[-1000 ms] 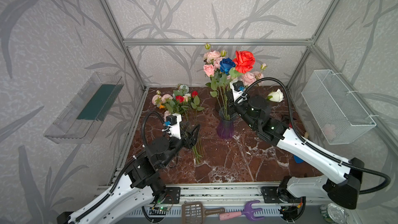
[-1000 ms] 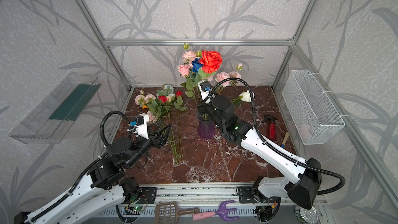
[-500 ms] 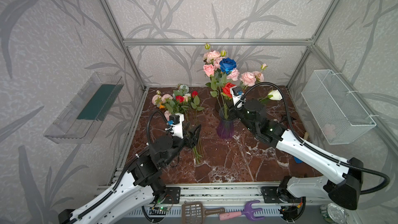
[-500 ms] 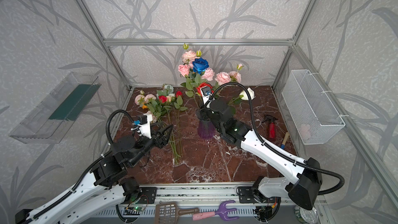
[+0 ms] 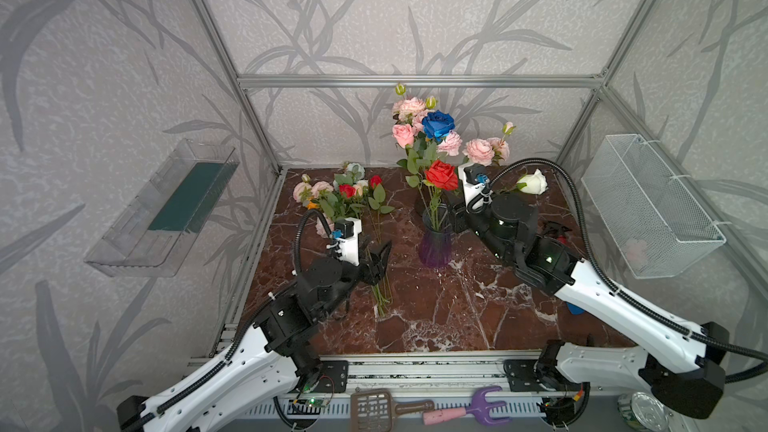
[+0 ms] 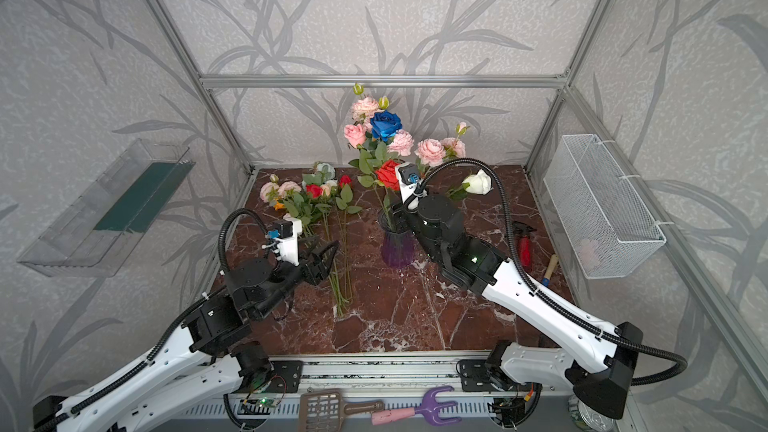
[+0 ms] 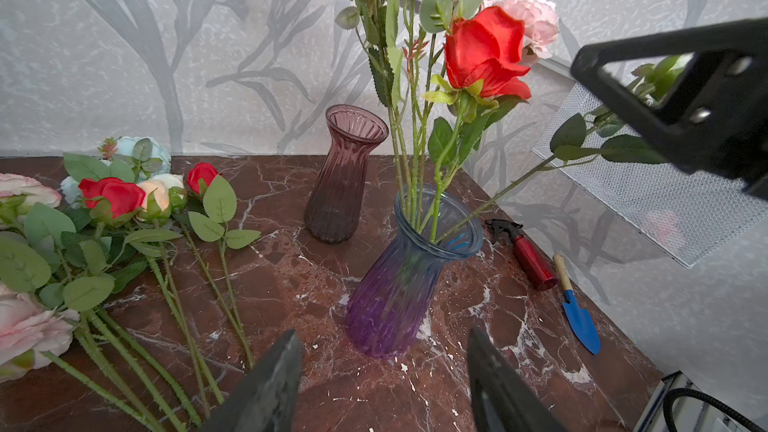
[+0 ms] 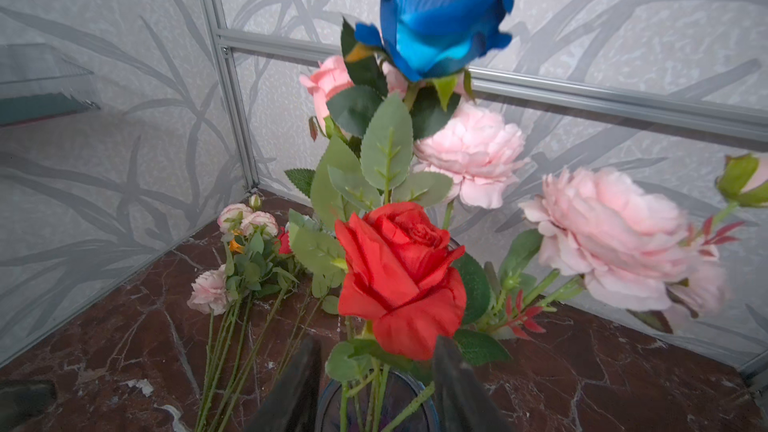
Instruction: Arrange the flowers into the vase
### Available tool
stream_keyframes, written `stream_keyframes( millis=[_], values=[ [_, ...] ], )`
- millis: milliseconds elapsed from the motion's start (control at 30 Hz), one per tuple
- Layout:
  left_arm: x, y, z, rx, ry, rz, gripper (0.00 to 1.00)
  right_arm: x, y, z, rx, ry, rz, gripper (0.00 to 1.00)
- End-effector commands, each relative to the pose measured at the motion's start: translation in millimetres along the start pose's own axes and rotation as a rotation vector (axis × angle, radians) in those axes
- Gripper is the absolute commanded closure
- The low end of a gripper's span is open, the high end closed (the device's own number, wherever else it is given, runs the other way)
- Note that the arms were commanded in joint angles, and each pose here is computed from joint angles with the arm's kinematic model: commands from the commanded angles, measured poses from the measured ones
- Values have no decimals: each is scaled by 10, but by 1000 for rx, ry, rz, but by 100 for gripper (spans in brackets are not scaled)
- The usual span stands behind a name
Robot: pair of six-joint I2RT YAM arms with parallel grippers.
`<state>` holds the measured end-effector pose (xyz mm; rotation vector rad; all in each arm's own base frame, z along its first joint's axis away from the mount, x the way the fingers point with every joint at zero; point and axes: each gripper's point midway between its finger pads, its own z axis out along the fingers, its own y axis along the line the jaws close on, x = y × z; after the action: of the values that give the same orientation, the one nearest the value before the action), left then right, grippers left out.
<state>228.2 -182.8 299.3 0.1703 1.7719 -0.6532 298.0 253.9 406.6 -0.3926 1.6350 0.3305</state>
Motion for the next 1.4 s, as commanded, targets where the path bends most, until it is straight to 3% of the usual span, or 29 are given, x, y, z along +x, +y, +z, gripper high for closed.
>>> stream_keyframes(
  millis=[0,467,733,900,967,1167,1367],
  values=[
    [-35,53,-10,-26,-19,-10,36,-375,-13,-206,-14,-80,20,54],
    [-92,143,25,-93,-22,10,36,-379,-148,-592,-21,-63,88,54],
    [-326,826,-320,-487,-127,31,36,141,-593,-1073,118,122,338,57],
    [-681,852,-373,-504,-195,64,35,492,-759,-1380,147,202,496,60],
    [-822,883,-301,-501,-188,38,34,666,-746,-1415,147,244,546,61],
    [-1074,1009,266,-394,-126,-204,34,1073,-566,-1257,117,358,656,61],
    [-1101,988,844,-275,-43,-278,35,1335,-319,-916,26,438,798,60]
  ],
)
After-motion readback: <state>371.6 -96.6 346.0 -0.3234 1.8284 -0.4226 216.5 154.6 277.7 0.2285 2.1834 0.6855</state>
